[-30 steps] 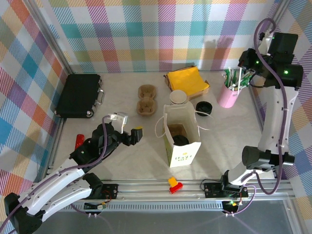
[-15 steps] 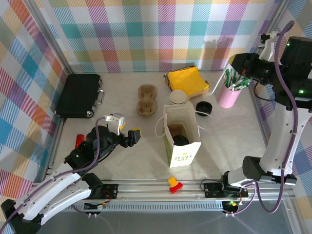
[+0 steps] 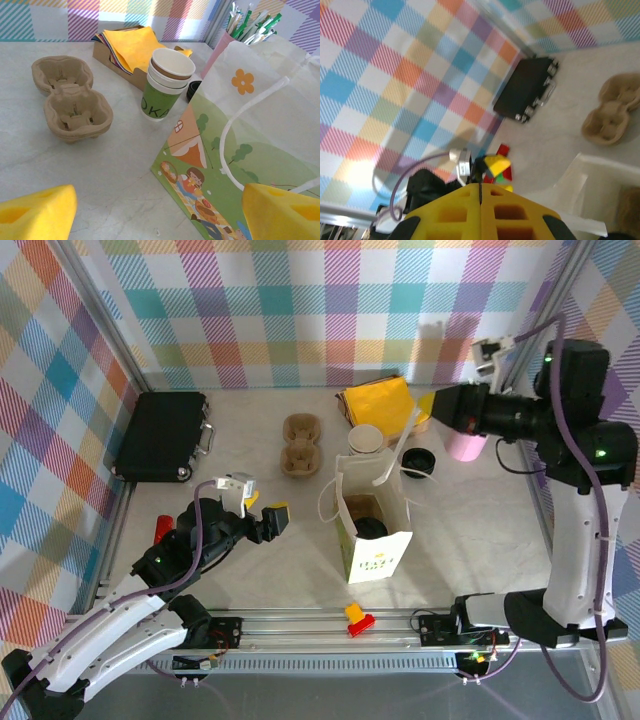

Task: Pack the takeout coffee

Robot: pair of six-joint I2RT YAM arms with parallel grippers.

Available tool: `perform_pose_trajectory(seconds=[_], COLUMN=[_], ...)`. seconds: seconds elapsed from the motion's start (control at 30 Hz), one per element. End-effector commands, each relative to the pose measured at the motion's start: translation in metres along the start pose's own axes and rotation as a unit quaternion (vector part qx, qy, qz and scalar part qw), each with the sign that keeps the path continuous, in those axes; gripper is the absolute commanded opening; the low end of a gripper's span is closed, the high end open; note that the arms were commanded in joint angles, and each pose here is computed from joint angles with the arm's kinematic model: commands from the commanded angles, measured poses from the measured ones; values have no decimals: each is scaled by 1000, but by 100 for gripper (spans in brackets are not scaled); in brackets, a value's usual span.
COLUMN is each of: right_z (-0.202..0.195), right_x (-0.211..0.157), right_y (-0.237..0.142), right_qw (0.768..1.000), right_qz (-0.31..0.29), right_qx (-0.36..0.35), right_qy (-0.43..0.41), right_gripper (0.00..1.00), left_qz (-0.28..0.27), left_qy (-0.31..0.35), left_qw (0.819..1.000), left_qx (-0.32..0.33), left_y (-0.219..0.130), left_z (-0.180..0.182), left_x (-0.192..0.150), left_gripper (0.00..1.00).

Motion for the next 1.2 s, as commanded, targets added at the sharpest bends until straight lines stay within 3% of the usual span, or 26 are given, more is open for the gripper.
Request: perform_pose_trajectory(seconds=[0.0,0.33,0.53,0.6,0.83,1.17], right_z=[-8,-49,-58,-59,-48,-37], right_x=[-8,-48,-62,-63,-49,-26], right_y=[22,90,105,106,97,94], right_qw=[1000,992,982,981,977,969], right_qz=[28,81,81,75,56,49], right_qx=[-7,-96,-158,-163,-181,-209], right_qy=[1,-32,-69,-75,-98,-118], right_gripper=[0,0,1,17,44,49], left_qz=[-1,7,10,12,15,18], left_qy=[-14,-20,-19,-18,-18,-17], left_qw=[1000,1000,1000,1000,1000,1000], left_qx=[-5,-6,-5,-4,-3,-1], left_y=[0,5,6,7,8,1], left_z=[2,2,2,2,2,2], left_x=[-1,-4,-5,-6,-6,-3], left_gripper=[85,84,83,84,84,84])
Point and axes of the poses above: each hand's point on the last joint's axis, 136 mm out from that joint toward the fingers, its own y axis out along the fingers, its own z axis along the line the jaws close on, x = y × z, the point moved 10 cm from there along -y, back along the fingers, and after that the axes turned 5 degrees about -y, right-handed, at the moved point
